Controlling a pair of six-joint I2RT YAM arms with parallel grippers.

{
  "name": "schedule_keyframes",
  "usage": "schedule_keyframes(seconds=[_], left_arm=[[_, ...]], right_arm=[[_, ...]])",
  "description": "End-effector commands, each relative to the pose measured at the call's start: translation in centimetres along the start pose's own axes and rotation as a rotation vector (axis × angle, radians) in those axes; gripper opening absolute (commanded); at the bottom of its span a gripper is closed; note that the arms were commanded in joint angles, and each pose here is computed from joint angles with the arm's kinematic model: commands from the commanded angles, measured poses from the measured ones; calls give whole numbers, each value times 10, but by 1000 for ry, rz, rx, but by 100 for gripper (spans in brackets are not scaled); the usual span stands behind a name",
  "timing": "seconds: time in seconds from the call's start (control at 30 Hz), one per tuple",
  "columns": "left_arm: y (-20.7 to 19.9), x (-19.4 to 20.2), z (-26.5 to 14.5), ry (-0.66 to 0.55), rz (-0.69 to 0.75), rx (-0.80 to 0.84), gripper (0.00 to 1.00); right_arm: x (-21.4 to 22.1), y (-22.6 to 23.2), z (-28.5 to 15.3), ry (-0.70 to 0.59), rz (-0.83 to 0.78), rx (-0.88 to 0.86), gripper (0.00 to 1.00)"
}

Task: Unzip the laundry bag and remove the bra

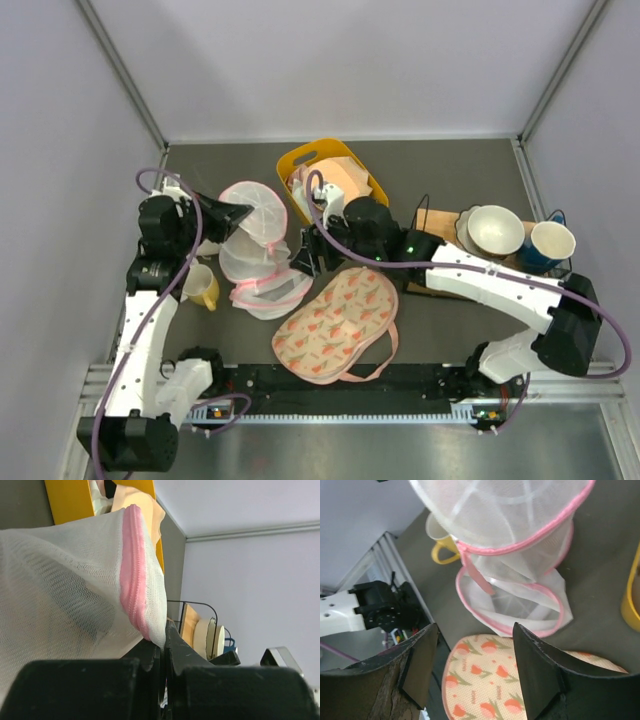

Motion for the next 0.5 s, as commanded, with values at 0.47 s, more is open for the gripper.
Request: schedule_keyframes(seconds=[0.47], left_arm=[[-33,-21,-14,-69,-12,-36,0]], right_arm=[[-17,67,46,80,39,-420,66]])
Point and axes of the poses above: each gripper's point midway between its finger pads, its own z axis out along the fingers, its own y axis along the line the jaws close on, x = y × z, the point moved 5 cm from there along -z, back along the fingers, and after that the axes turned 5 degrees about z, right-handed, at the moved point
